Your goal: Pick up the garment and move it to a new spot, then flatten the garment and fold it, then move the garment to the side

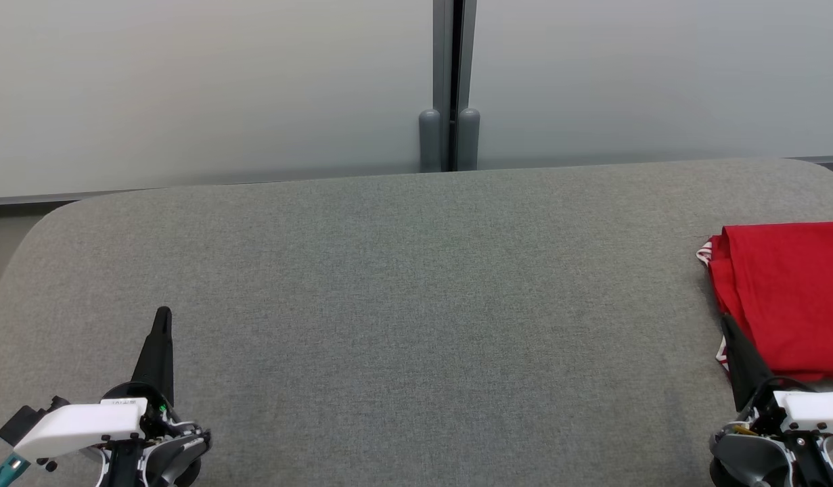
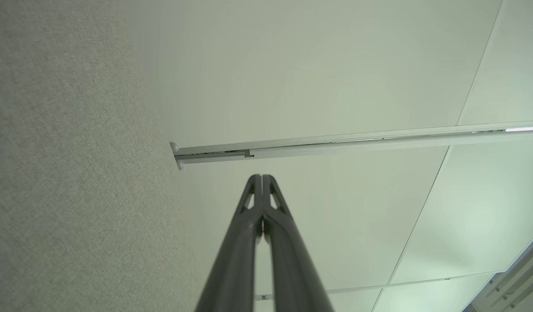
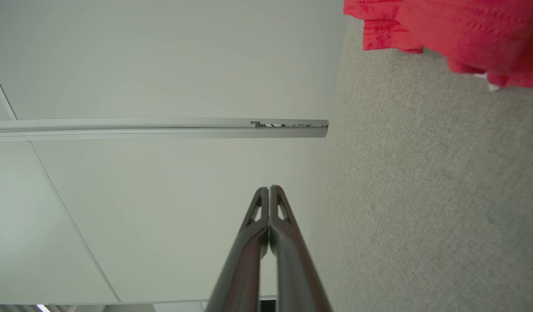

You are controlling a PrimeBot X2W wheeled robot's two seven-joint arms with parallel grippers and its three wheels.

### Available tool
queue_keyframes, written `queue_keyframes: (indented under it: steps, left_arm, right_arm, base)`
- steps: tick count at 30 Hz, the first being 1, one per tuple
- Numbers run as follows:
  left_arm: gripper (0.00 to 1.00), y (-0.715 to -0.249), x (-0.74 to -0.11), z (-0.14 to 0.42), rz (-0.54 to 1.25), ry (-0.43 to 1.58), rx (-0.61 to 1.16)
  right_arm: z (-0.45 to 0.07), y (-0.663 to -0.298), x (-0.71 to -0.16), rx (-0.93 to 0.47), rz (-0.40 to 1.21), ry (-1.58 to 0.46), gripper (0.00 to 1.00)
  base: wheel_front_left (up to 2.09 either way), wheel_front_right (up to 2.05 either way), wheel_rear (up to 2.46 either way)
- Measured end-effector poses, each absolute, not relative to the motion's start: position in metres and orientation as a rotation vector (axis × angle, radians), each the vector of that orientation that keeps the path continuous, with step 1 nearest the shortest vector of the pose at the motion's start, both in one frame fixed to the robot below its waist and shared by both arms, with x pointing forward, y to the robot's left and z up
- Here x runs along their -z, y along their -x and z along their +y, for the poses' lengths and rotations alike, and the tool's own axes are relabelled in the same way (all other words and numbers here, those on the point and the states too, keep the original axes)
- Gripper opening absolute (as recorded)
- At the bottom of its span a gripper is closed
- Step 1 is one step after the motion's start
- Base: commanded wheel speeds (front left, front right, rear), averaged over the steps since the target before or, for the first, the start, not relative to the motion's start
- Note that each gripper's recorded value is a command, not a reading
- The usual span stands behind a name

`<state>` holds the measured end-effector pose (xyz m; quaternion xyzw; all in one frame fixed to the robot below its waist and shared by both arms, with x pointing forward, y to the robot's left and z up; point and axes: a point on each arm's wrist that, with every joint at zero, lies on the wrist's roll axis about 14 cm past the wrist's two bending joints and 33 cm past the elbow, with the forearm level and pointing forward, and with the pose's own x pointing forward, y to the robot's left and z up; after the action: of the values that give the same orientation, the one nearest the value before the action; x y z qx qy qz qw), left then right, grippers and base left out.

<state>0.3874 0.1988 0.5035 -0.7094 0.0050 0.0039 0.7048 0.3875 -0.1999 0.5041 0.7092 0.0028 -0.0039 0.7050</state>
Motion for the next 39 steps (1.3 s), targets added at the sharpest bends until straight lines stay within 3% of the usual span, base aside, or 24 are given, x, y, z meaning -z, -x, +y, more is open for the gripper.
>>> queue_keyframes:
  steps: [39]
  left_arm:
    - [0.0, -0.3874, -0.5035, 0.1987, 0.011, 1.577, -0.009]
  right_arm:
    - [-0.1998, -0.3875, -0.5041, 0.009, 0.006, -1.577, 0.0]
  base:
    - [0.0, 0.0, 0.0]
